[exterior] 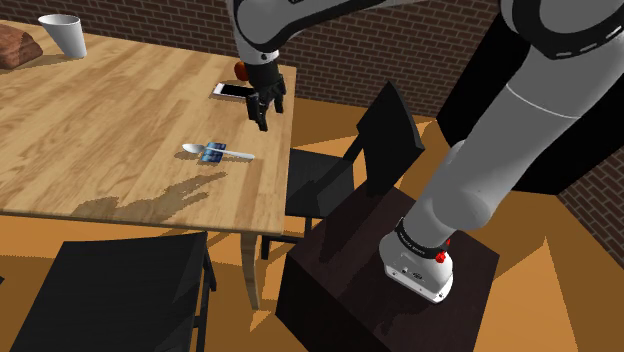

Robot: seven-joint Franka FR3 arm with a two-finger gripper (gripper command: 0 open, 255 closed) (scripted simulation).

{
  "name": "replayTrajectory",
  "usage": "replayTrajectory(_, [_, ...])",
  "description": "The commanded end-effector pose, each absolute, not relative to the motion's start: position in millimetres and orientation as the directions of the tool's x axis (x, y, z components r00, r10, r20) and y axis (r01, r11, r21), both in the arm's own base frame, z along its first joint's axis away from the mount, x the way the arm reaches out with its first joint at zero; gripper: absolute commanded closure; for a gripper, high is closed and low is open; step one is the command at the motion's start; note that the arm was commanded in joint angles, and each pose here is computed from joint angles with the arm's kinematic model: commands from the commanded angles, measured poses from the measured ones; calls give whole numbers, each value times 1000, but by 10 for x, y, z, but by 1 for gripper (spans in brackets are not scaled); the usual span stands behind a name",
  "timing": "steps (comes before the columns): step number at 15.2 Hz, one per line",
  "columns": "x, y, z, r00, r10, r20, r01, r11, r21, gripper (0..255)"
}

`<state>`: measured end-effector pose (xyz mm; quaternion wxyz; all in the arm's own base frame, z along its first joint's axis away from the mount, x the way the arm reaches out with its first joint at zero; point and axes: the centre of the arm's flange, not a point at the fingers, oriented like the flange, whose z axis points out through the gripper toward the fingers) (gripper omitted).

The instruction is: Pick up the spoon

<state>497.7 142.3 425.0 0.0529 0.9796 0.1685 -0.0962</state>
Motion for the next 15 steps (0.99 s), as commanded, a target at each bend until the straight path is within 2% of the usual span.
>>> replayTrajectory(1, [5155,1635,4124,914,348,-208,370,-925,80,0])
replayTrajectory(10, [5796,2540,3576,857,465,-222,497,-859,121,0])
replayTrajectory(15, [5798,2544,3362,857,465,-222,498,-859,121,0])
